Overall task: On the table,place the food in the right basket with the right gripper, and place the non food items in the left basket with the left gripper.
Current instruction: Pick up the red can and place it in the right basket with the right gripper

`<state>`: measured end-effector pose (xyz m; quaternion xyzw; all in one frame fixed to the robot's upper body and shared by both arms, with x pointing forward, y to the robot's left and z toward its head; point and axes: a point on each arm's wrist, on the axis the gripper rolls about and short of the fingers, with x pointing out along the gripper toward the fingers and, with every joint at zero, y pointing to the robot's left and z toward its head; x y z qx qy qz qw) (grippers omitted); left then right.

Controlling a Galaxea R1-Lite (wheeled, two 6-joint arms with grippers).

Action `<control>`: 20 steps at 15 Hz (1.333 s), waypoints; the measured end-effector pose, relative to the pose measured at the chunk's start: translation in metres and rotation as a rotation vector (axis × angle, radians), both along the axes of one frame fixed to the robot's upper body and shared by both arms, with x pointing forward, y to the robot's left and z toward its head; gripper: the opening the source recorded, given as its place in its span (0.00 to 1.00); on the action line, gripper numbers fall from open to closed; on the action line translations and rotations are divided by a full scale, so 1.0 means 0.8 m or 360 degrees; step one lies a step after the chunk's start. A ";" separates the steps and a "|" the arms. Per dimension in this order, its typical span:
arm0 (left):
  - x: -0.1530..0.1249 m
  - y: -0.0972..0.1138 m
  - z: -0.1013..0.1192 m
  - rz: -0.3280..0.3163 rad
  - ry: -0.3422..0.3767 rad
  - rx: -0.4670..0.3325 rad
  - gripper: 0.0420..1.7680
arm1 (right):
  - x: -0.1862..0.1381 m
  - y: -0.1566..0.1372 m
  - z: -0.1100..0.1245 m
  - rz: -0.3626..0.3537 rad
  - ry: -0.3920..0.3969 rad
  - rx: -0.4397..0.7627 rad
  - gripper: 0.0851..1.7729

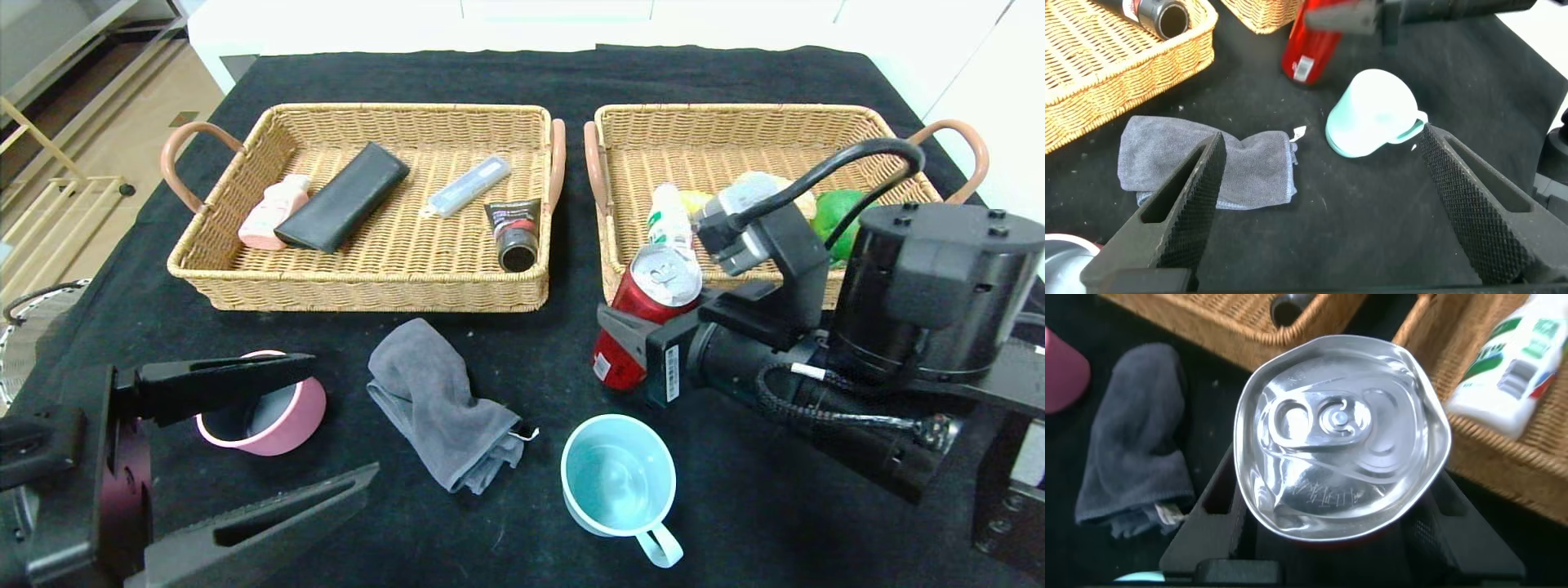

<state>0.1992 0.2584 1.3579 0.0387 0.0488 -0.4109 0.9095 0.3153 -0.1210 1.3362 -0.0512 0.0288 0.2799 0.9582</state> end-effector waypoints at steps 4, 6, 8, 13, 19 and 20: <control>0.001 -0.001 -0.001 -0.0001 0.0009 0.0006 0.97 | -0.018 -0.012 0.028 0.0016 -0.0058 0.0056 0.55; 0.002 -0.001 -0.003 -0.0001 0.0016 0.0010 0.97 | -0.022 -0.017 0.047 -0.0022 -0.0122 0.0116 0.55; 0.002 -0.001 -0.003 -0.0001 0.0018 0.0011 0.97 | -0.020 -0.023 0.065 -0.0062 -0.0180 0.0172 0.55; 0.004 -0.002 -0.004 0.0001 0.0024 0.0015 0.97 | 0.008 -0.036 0.098 -0.0195 -0.0286 0.0270 0.55; 0.003 -0.002 -0.003 0.0002 0.0020 0.0012 0.97 | 0.063 -0.043 0.110 -0.0350 -0.0348 0.0337 0.55; 0.003 -0.002 -0.003 0.0004 0.0020 0.0012 0.97 | 0.069 -0.039 0.110 -0.0352 -0.0350 0.0345 0.55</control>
